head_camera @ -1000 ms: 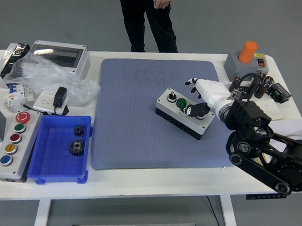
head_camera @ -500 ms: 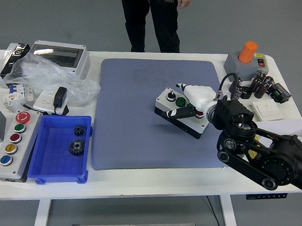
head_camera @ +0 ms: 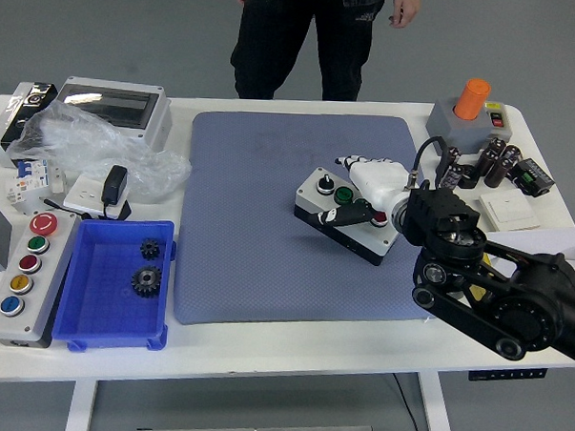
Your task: Pick up the button,place it on the desk,press the button,press the button
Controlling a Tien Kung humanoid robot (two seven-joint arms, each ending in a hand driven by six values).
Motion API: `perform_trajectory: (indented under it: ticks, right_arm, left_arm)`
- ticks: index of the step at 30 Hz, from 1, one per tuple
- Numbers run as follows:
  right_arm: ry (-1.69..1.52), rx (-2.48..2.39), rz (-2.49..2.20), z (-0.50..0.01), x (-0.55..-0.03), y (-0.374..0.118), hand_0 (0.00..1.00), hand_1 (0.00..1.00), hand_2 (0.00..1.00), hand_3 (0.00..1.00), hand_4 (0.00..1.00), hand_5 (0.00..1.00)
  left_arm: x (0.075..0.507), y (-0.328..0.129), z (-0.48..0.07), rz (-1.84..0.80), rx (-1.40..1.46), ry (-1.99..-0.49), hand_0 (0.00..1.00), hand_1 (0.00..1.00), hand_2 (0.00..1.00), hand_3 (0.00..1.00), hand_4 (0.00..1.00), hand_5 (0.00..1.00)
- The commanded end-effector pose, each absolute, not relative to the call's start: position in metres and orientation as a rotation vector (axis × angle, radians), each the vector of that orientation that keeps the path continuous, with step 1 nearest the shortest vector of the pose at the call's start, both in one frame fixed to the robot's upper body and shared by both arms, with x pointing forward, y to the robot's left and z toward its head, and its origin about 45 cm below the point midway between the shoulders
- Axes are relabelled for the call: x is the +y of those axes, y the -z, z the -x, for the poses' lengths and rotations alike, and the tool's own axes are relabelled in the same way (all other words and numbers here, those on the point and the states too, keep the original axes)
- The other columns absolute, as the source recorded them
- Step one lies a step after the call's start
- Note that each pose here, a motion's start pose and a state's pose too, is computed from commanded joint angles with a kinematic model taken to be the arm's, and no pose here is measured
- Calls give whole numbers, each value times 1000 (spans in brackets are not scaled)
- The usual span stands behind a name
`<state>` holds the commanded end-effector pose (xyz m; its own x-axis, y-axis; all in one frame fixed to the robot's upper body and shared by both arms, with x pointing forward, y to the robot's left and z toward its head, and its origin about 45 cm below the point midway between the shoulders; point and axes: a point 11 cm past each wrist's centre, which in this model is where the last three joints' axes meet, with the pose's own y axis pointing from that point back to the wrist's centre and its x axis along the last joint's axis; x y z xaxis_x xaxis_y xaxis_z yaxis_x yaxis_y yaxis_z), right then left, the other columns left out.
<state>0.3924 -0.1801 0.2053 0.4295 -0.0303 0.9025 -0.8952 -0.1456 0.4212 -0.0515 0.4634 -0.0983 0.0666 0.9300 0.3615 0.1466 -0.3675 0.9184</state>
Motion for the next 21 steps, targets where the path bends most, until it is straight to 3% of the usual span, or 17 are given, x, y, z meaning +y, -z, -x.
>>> perform_trajectory:
  ticks: [16,17,21]
  right_arm:
    - [-905,-868,-1503,-394,-185,-184,912,848,880,998,998,735]
    - [-909,-869,-1503,-393,-184,-183,770,708,693,950,998,535]
    - [-926,-869,-1497,-391,-182,-180,770,708,693,950,998,535]
  left_arm:
    - [463,99,51,-1617,1094,-1374,688,702,631,621,564,363]
    - [463,99,50,-1616,1093,-1375,688,702,630,621,560,363]
    - [463,99,50,-1615,1093,-1376,688,702,630,621,560,363]
